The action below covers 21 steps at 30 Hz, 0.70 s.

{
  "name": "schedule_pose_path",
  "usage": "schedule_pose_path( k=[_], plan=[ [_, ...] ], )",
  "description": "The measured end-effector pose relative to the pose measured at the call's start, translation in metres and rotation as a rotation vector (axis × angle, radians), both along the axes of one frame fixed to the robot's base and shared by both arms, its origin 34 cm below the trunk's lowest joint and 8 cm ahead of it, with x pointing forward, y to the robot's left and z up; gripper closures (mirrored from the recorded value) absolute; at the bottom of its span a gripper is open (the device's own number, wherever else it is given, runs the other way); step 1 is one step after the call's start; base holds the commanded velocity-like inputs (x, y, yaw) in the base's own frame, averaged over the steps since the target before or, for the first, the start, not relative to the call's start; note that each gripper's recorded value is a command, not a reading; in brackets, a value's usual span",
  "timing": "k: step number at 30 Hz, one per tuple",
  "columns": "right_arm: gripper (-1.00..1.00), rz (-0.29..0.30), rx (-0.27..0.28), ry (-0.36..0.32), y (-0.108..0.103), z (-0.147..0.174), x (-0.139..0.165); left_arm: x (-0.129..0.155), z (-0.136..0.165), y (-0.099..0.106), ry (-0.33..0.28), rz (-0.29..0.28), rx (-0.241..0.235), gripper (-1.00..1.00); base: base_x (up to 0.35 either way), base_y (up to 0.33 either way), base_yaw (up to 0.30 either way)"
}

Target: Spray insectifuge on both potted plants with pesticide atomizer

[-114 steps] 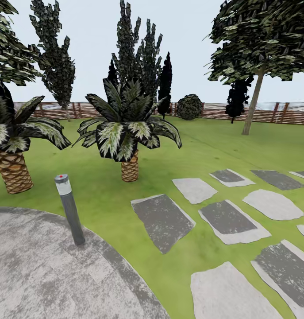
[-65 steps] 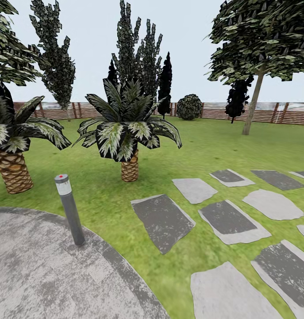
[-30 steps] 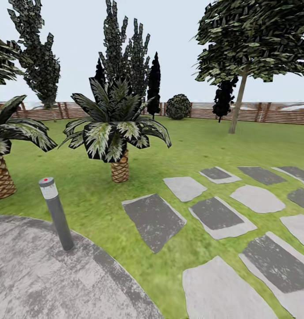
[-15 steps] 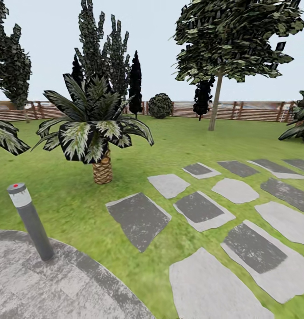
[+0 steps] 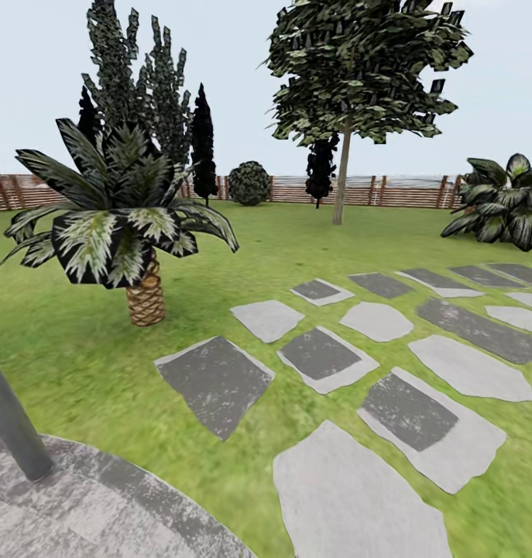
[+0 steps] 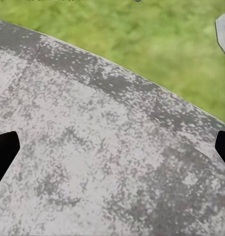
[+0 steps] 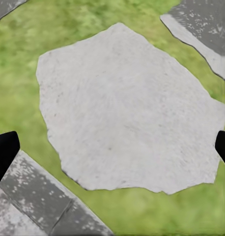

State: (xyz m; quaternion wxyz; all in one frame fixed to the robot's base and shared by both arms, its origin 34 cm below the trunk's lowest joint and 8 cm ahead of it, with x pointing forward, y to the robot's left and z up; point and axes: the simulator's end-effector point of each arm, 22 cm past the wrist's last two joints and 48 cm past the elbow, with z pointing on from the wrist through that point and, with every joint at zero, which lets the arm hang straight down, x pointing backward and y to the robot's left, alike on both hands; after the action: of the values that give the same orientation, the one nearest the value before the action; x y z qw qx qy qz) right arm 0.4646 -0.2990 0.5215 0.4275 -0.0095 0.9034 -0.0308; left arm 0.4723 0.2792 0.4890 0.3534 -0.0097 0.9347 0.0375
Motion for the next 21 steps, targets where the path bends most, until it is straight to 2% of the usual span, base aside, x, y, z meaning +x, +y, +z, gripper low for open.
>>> schedule_pose_path(
  k=[21],
  plan=[
    [-1.00,0.000,0.000,0.001,0.000,-0.040,-0.004,-0.004,-0.039,-0.001,-0.001,-0.004,0.000,-1.00,0.000,0.000,-0.267]
  ],
)
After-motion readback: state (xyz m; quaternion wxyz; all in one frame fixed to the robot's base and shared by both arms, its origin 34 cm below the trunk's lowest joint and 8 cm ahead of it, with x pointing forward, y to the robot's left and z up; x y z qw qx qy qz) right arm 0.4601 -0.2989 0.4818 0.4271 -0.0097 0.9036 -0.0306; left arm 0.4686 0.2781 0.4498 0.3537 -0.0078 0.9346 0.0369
